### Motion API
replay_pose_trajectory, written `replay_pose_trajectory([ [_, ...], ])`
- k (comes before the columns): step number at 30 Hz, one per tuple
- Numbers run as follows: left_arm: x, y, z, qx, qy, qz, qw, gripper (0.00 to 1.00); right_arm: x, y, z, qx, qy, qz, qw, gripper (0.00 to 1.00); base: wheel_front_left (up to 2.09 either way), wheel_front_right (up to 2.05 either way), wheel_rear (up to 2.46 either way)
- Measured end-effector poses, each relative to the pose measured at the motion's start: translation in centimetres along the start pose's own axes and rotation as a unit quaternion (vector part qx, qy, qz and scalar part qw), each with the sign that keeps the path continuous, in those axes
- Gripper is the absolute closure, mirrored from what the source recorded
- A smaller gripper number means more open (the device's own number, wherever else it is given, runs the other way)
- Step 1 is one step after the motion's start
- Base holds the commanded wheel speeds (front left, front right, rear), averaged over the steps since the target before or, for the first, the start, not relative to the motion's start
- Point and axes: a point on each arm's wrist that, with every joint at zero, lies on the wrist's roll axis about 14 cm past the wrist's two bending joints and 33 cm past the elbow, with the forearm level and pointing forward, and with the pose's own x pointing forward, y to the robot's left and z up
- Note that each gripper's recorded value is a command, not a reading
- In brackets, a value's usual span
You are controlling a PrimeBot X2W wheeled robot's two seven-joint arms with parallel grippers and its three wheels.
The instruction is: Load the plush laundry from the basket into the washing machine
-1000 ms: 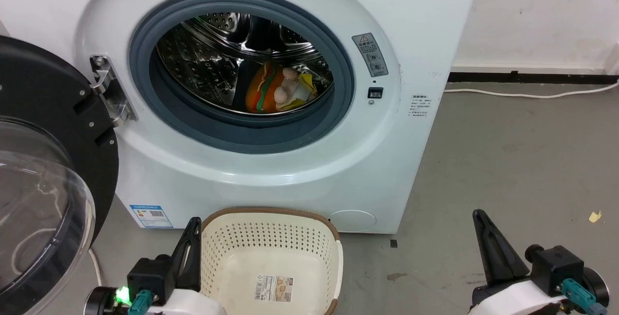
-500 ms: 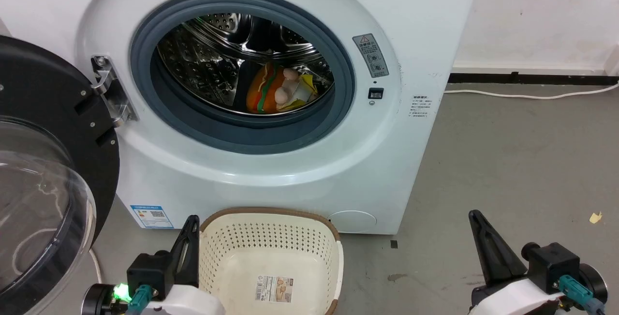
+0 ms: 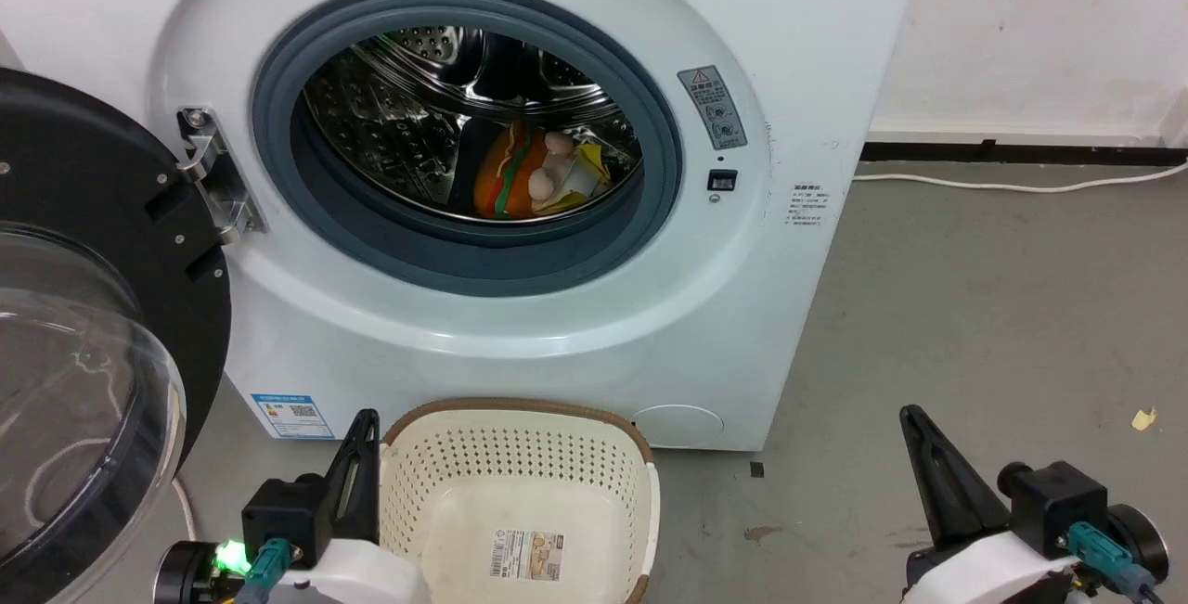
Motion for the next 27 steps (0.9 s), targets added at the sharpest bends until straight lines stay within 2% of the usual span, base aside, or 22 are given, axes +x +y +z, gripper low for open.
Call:
replay_pose_trajectory([
  [27,0.06,0.57,-0.05,0.008,0.018,0.011,1.000,1.00,0.28,-0.24,0.00,-0.017,0.019,-0.002,1.000,1.00,0.00,0.00,0.00],
])
